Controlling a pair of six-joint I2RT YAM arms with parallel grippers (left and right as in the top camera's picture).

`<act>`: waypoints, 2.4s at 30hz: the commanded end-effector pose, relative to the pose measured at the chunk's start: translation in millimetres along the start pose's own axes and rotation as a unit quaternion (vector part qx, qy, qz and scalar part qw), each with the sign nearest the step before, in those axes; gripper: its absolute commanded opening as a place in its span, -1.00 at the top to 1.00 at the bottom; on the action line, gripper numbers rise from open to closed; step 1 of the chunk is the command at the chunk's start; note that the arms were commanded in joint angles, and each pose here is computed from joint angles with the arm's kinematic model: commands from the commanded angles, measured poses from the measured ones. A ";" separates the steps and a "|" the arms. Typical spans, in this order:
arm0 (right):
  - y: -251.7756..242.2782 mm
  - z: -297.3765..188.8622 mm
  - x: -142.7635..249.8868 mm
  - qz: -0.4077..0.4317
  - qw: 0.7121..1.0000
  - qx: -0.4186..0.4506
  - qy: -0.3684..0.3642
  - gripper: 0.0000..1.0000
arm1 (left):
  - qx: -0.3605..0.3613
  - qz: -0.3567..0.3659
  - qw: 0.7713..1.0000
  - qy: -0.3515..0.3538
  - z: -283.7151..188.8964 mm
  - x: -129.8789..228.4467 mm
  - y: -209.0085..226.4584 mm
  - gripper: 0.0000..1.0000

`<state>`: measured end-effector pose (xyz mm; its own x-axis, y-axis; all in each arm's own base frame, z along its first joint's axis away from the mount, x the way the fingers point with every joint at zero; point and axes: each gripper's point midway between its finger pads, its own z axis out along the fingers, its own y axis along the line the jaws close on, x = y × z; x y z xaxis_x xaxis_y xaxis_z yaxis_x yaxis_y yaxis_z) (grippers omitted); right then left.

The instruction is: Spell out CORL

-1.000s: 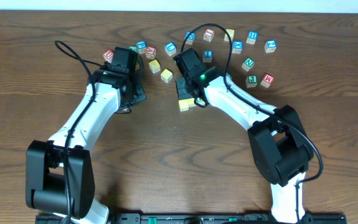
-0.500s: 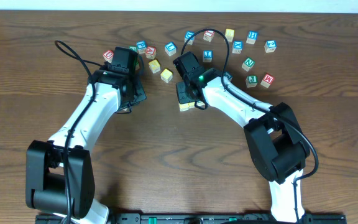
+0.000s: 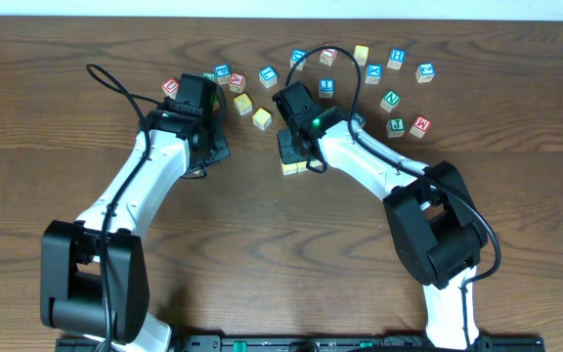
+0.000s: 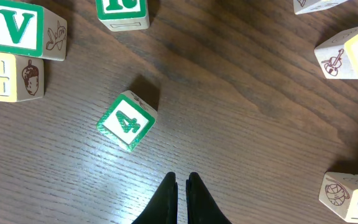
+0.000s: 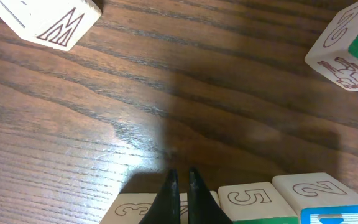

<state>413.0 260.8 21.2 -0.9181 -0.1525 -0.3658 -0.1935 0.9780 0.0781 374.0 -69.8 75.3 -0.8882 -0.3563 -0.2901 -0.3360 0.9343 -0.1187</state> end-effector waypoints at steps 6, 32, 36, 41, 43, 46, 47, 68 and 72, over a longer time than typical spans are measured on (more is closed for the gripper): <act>2.1 1.9 -1.9 0.009 1.000 -0.005 -0.005 0.98 | -0.002 -0.002 1.000 -0.001 -0.1 -0.6 -0.3 0.85; -27.9 0.6 -16.2 0.041 0.999 0.007 -0.010 0.98 | -0.002 -0.002 1.000 -0.001 -0.1 -0.6 -0.3 0.85; -26.5 0.5 -15.5 0.040 0.999 0.007 -0.009 0.98 | -0.002 -0.002 1.000 -0.001 -0.1 -0.6 -0.3 0.85; -29.4 0.5 -10.6 0.039 0.999 0.014 0.000 0.98 | -0.002 -0.001 1.000 -0.001 -0.1 -0.6 -0.3 0.85; -30.0 0.6 -8.4 0.039 0.999 0.015 0.004 0.98 | -0.002 -0.002 1.000 -0.001 -0.1 -0.6 -0.3 0.85; -29.6 0.5 -8.0 0.038 0.999 0.015 0.005 0.98 | -0.002 -0.002 1.000 -0.001 -0.1 -0.6 -0.3 0.85; -29.6 0.5 -8.1 0.038 0.999 0.015 0.005 0.98 | -0.002 -0.002 1.000 -0.001 -0.1 -0.6 -0.3 0.85; -30.6 0.4 -5.0 0.038 0.999 0.018 0.011 0.98 | -0.002 -0.002 1.000 -0.001 -0.1 -0.6 -0.3 0.85; -31.1 0.3 -9.4 0.040 0.999 0.016 0.003 0.98 | -0.002 -0.001 1.000 -0.001 -0.1 -0.6 -0.3 0.85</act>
<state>425.1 230.5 20.8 -0.9357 -0.0865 -0.3421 -0.1196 0.9898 0.0769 373.7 -69.8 75.4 -0.8884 -0.3562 -0.2895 -0.3361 0.9344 -0.1183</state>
